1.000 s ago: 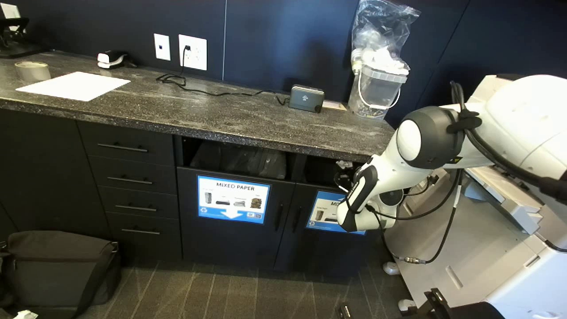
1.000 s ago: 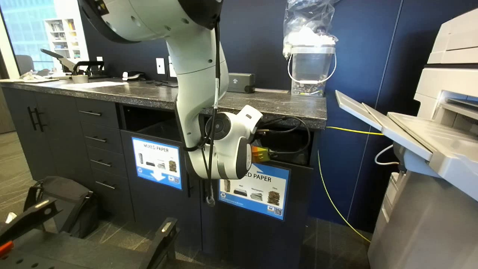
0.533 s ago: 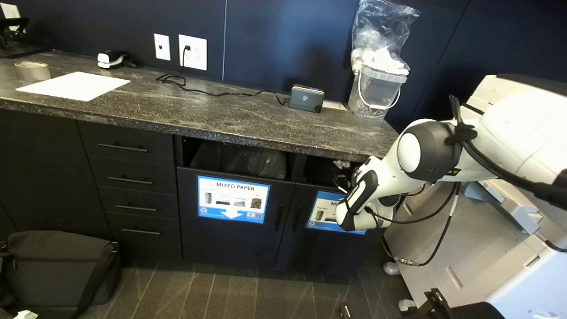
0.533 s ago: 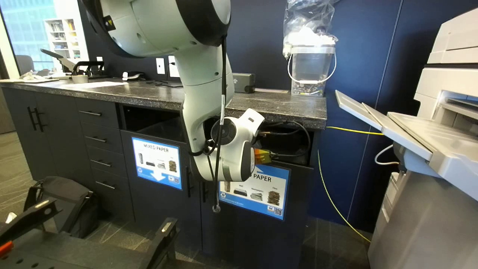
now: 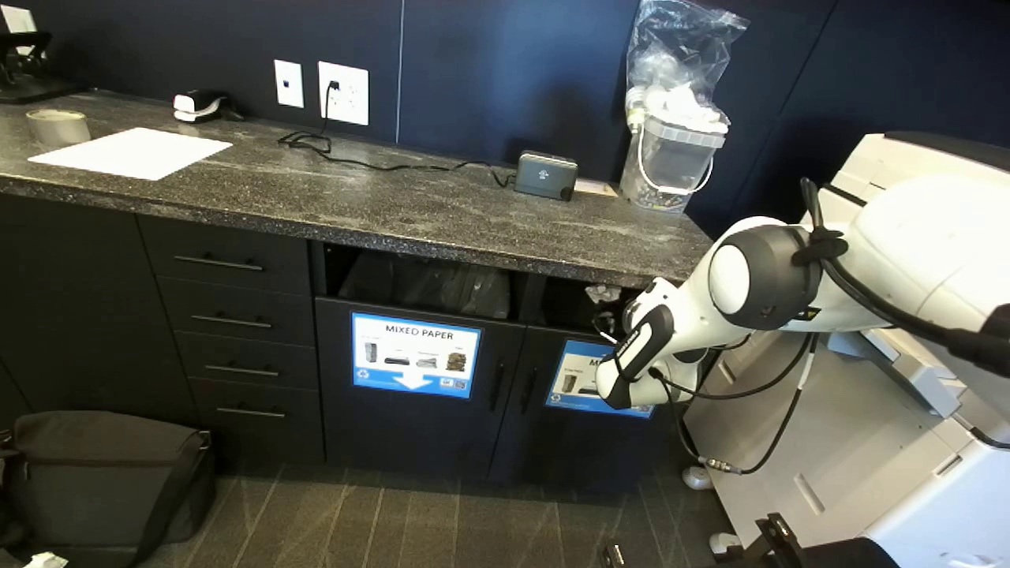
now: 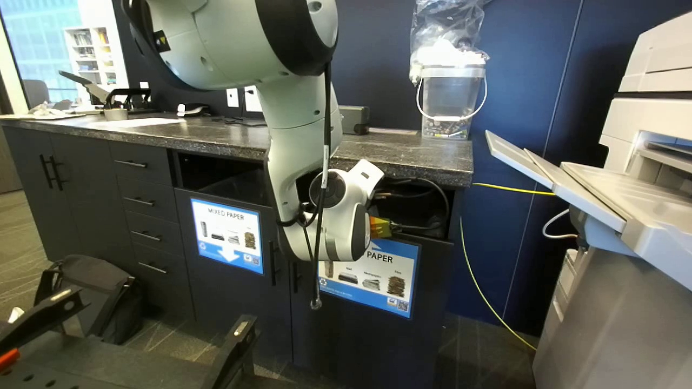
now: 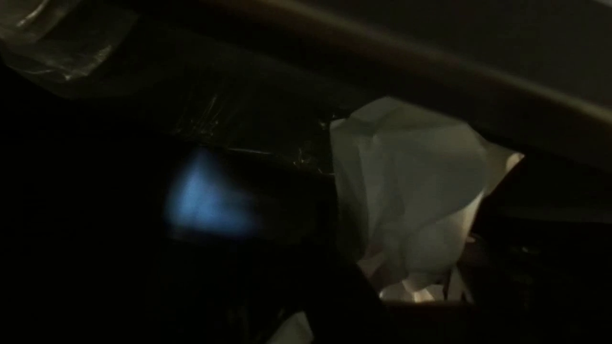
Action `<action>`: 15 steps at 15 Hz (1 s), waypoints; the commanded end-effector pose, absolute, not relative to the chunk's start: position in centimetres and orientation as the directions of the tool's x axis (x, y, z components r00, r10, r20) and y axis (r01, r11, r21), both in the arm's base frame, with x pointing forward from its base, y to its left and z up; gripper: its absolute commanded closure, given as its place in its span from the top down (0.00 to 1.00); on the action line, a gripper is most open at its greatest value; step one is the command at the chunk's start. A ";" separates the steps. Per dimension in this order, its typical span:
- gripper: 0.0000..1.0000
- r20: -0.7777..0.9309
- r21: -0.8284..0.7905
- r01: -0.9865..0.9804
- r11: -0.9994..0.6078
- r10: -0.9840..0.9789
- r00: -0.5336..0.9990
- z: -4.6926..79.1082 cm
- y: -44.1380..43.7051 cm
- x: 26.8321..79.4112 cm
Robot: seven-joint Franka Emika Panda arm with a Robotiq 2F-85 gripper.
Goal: Pick up the paper from the countertop and place it in the bin underneath the counter on the right
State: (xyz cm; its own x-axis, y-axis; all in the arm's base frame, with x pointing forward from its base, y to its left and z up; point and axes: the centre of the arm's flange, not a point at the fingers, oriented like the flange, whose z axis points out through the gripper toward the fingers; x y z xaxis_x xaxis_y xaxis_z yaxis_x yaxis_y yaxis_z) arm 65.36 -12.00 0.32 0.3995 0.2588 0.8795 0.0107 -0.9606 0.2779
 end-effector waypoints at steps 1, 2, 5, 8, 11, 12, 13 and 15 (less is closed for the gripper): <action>0.78 0.895 0.261 0.012 -0.965 0.246 0.372 0.0 -12.5 66.3; 0.86 0.895 0.259 0.011 -0.966 0.245 0.373 -0.1 -12.5 66.2; 1.00 0.895 0.257 0.013 -0.966 0.243 0.373 -0.2 -12.3 65.8; 1.00 0.896 0.254 0.014 -0.967 0.241 0.373 -0.1 -11.8 64.9; 1.00 0.891 0.246 0.008 -0.969 0.230 0.392 -0.5 -11.0 63.8; 0.99 0.892 0.245 0.006 -0.970 0.228 0.391 -0.7 -10.8 63.2; 1.00 0.895 0.245 0.002 -0.970 0.227 0.384 -0.9 -10.4 62.4; 1.00 0.901 0.247 -0.008 -0.969 0.227 0.370 -1.0 -9.7 60.7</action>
